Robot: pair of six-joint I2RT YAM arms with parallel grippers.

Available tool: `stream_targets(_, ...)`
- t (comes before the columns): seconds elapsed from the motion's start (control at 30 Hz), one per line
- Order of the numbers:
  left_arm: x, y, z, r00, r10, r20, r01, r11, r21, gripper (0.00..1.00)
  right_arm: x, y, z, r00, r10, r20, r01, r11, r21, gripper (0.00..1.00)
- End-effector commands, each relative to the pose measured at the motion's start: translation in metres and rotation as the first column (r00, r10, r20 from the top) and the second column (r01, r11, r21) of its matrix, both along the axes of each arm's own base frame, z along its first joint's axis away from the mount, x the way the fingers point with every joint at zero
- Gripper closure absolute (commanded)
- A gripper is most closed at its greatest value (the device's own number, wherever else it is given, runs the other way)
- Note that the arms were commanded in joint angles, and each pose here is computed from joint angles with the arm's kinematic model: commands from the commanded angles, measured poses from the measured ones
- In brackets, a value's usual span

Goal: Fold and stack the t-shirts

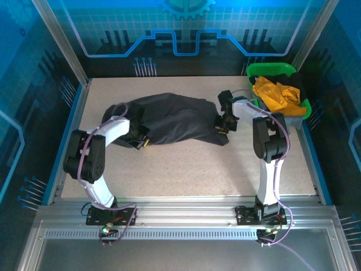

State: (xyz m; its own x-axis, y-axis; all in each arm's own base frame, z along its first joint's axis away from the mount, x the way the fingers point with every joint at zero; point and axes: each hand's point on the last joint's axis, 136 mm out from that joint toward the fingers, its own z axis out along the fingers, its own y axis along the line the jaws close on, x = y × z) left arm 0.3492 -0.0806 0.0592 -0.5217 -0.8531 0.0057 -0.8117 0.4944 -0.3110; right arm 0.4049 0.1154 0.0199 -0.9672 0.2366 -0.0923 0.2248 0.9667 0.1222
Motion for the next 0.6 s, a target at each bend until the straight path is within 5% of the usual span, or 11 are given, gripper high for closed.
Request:
stream_targets(0.0, -0.001, 0.034, 0.028, 0.998, 0.02, 0.063, -0.023, 0.998, 0.053, 1.0, -0.021, -0.028, -0.005, 0.995, -0.066, -0.07, 0.062, 0.997, -0.055, 1.0)
stream_targets(0.17, 0.007, 0.031, 0.043, 0.992, -0.037, 0.123, 0.038, 0.999, -0.011, 1.0, -0.009, -0.036, 0.013, 1.0, -0.009, -0.022, 0.007, 0.997, -0.074, 1.0)
stream_targets(0.23, 0.02, -0.009, 0.057, 0.969, -0.147, 0.198, 0.16, 0.986, -0.052, 0.85, 0.0, -0.032, 0.025, 0.999, 0.032, 0.019, -0.03, 0.997, -0.066, 1.0)
stream_targets(0.33, 0.017, -0.086, 0.058, 0.91, -0.358, 0.209, 0.379, 0.923, -0.067, 0.58, 0.01, -0.03, 0.037, 0.998, 0.059, 0.033, -0.056, 0.996, -0.062, 1.0)
stream_targets(0.57, 0.004, -0.161, 0.013, 0.745, -0.667, 0.032, 0.656, 0.74, 0.15, 0.41, 0.009, -0.029, 0.03, 1.0, 0.014, -0.022, -0.014, 1.0, 0.011, 1.0)
